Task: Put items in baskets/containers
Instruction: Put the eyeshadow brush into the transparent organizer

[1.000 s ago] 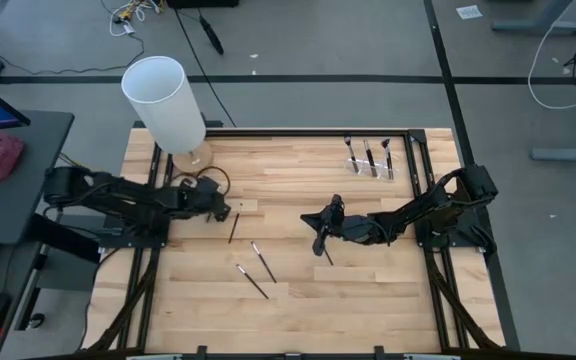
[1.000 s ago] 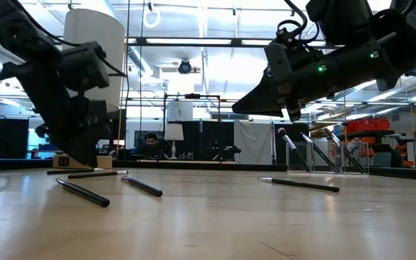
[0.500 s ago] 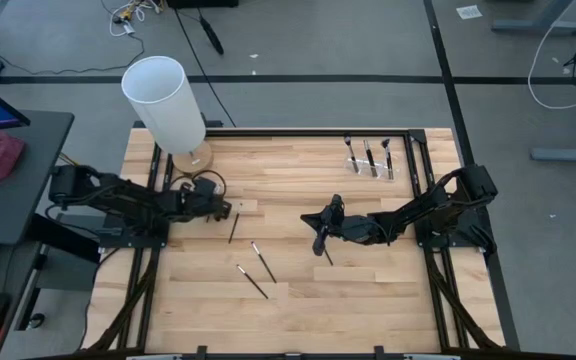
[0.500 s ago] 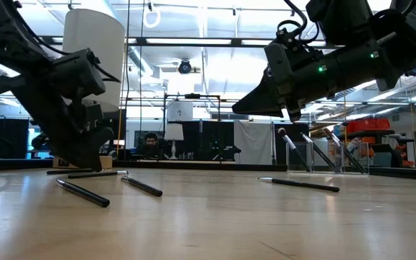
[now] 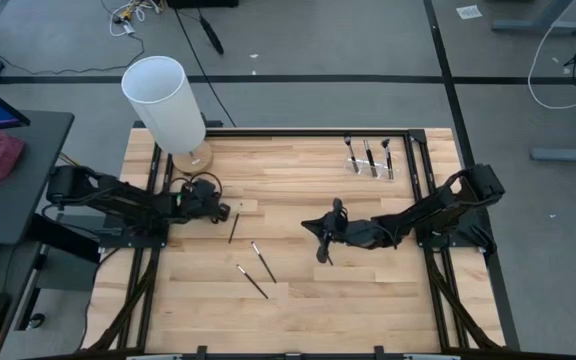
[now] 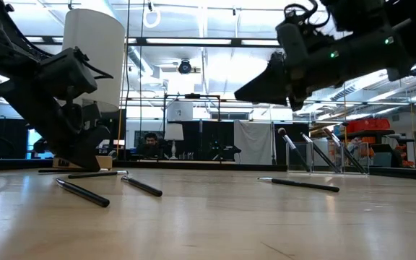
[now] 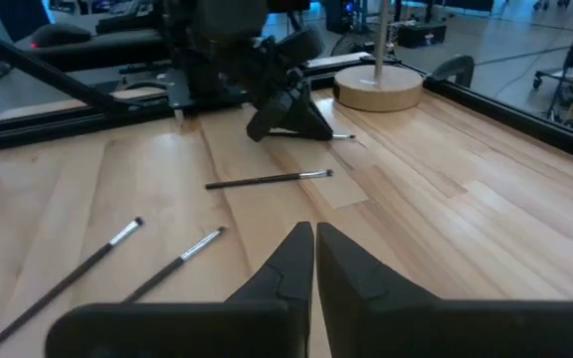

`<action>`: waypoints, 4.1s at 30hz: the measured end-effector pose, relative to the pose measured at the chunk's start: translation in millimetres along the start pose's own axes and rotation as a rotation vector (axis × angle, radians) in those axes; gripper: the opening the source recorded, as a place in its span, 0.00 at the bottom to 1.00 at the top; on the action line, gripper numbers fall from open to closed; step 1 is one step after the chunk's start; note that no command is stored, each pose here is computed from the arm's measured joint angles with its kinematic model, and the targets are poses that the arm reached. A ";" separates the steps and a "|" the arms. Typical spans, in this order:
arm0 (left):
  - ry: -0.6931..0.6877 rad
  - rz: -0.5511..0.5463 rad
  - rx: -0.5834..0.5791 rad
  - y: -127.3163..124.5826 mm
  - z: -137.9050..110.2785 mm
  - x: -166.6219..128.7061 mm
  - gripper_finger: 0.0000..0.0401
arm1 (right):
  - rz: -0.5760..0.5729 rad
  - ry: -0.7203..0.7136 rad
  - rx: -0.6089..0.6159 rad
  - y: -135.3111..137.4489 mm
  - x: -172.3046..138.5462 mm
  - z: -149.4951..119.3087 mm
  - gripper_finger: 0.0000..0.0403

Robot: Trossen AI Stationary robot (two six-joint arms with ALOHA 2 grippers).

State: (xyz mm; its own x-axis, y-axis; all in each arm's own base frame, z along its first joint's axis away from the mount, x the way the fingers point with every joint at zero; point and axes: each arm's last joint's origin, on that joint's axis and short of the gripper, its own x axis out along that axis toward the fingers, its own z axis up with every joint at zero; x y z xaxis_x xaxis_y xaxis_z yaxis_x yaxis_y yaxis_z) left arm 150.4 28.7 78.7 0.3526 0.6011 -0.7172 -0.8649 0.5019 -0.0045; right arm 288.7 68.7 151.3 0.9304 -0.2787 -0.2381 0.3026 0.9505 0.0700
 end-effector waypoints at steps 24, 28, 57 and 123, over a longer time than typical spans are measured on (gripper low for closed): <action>-0.102 -0.293 0.022 -16.8 34.8 -25.8 0.04 | 0.046 0.009 -0.005 5.9 -5.4 1.5 0.05; -0.052 -0.197 -0.044 -3.4 36.4 -19.3 0.16 | 0.046 0.009 -0.005 5.9 -5.4 1.5 0.05; 0.284 0.280 -0.057 58.7 64.1 -9.9 0.62 | -0.012 0.047 -0.019 -8.2 1.8 -0.4 0.05; -0.100 -0.266 0.206 -6.7 21.7 -21.3 0.10 | -0.010 0.044 0.010 -8.0 1.9 -0.2 0.05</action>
State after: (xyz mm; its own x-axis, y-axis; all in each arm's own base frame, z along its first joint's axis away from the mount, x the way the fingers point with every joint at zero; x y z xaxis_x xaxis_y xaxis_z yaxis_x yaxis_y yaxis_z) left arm 156.5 26.0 109.2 0.5983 0.4850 -0.6379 -0.6509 0.7584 -0.0339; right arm 288.0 60.5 150.2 0.9172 -0.2817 -0.2816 0.3142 0.9462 0.0770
